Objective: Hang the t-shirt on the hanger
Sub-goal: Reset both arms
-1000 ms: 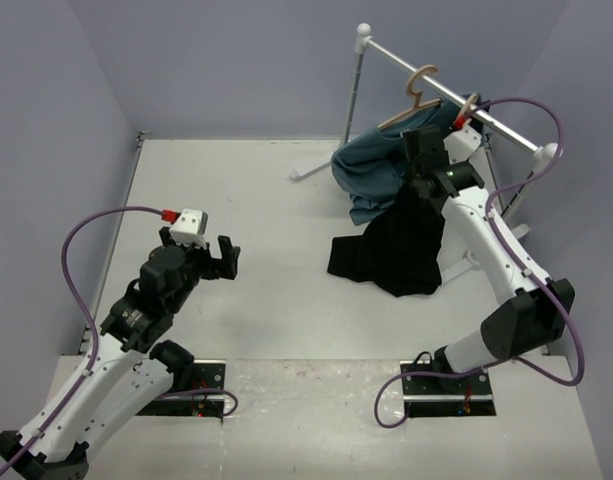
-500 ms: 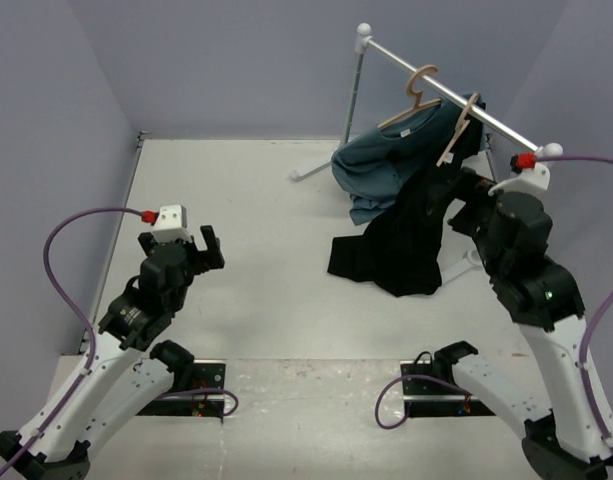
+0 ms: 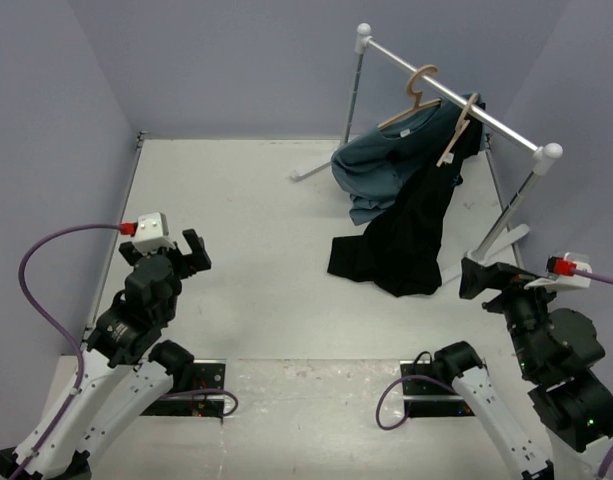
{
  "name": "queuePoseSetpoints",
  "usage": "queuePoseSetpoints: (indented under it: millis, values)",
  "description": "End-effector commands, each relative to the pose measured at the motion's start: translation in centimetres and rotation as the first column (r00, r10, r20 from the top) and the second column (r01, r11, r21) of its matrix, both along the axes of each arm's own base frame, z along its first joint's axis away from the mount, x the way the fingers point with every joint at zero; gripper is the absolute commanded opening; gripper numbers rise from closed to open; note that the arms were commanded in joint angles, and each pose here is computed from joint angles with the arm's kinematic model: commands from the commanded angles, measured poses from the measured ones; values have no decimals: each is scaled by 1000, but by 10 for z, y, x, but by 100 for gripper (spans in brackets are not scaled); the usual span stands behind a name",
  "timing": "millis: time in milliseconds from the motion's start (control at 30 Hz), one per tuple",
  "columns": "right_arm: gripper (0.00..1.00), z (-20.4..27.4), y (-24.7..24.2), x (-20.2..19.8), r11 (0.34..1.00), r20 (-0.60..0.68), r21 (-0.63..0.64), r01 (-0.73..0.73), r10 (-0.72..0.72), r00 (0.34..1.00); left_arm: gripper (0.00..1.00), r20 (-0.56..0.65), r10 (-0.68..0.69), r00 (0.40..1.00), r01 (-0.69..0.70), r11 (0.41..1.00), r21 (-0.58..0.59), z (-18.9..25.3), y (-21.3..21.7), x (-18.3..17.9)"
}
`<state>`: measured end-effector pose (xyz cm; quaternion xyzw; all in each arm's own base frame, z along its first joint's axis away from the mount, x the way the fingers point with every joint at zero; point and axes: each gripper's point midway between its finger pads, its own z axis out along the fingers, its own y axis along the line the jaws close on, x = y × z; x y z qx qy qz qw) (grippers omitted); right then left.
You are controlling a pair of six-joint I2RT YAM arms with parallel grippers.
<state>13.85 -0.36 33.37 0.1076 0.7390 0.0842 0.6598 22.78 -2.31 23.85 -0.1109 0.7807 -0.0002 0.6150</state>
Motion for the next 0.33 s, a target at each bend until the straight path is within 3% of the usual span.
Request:
queuePoseSetpoints:
  millis: [0,300]
  values:
    - [99,-13,2,4,999,-17,-30,-14,13,1000,100,9,25,1000,-25,1000,12,0,4,3]
    - [99,-28,-6,9,998,-49,-18,52,-53,997,100,12,31,999,-31,999,13,-2,5,2]
